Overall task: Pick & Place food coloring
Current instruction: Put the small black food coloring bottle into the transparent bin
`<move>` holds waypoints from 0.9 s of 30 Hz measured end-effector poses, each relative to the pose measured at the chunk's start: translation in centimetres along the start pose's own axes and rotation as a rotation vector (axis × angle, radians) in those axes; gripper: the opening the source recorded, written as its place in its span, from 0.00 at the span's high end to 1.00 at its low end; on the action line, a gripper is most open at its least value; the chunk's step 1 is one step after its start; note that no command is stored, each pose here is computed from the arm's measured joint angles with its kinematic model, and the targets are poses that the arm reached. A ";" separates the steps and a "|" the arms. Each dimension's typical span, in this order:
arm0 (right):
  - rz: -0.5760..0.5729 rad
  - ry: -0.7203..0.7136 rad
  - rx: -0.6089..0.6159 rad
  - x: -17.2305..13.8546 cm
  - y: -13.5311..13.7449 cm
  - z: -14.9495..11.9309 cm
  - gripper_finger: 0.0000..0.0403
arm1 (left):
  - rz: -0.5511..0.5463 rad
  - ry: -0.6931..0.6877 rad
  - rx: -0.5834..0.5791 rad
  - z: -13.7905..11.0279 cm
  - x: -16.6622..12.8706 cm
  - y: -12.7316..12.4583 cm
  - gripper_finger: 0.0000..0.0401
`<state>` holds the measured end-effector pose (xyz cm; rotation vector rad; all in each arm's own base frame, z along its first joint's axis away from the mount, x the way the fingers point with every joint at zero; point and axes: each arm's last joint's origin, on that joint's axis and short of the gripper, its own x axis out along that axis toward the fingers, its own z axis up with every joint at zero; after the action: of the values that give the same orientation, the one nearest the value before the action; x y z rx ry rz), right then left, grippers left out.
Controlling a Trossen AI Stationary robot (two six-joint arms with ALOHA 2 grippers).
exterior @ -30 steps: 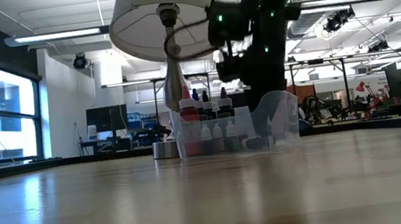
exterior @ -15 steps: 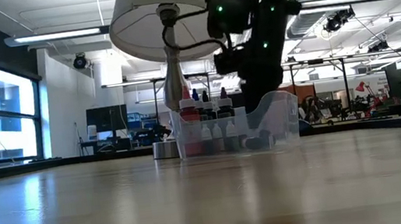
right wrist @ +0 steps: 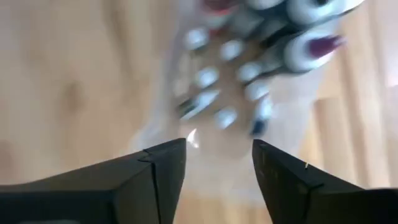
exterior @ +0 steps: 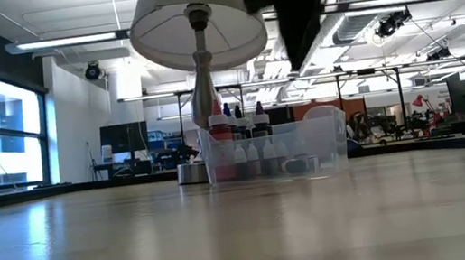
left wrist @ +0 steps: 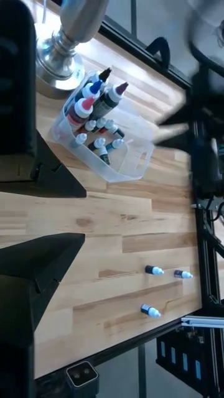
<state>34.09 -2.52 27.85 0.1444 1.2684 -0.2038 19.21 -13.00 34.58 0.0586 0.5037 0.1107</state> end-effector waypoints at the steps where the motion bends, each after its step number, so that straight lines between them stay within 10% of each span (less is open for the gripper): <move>1: 0.020 0.025 -0.010 -0.9 0.9 -0.2 0.57 | 0.000 0.000 0.000 0.0 0.0 0.0 0.75; 7: 0.126 0.182 -0.073 -3.0 7.9 -3.2 0.62 | 0.001 0.000 -0.010 0.0 0.0 0.0 0.75; 16: 0.175 0.295 0.081 2.1 16.8 -11.5 0.62 | 0.018 -0.015 -0.058 0.1 0.0 0.0 0.75; 27: 0.179 0.245 0.225 6.1 18.6 -16.0 0.62 | 0.030 -0.052 -0.086 0.5 0.0 0.0 0.75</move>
<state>25.20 18.68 17.24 0.4868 1.4653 -0.1773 19.43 -13.03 34.98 -0.0151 0.4456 0.1601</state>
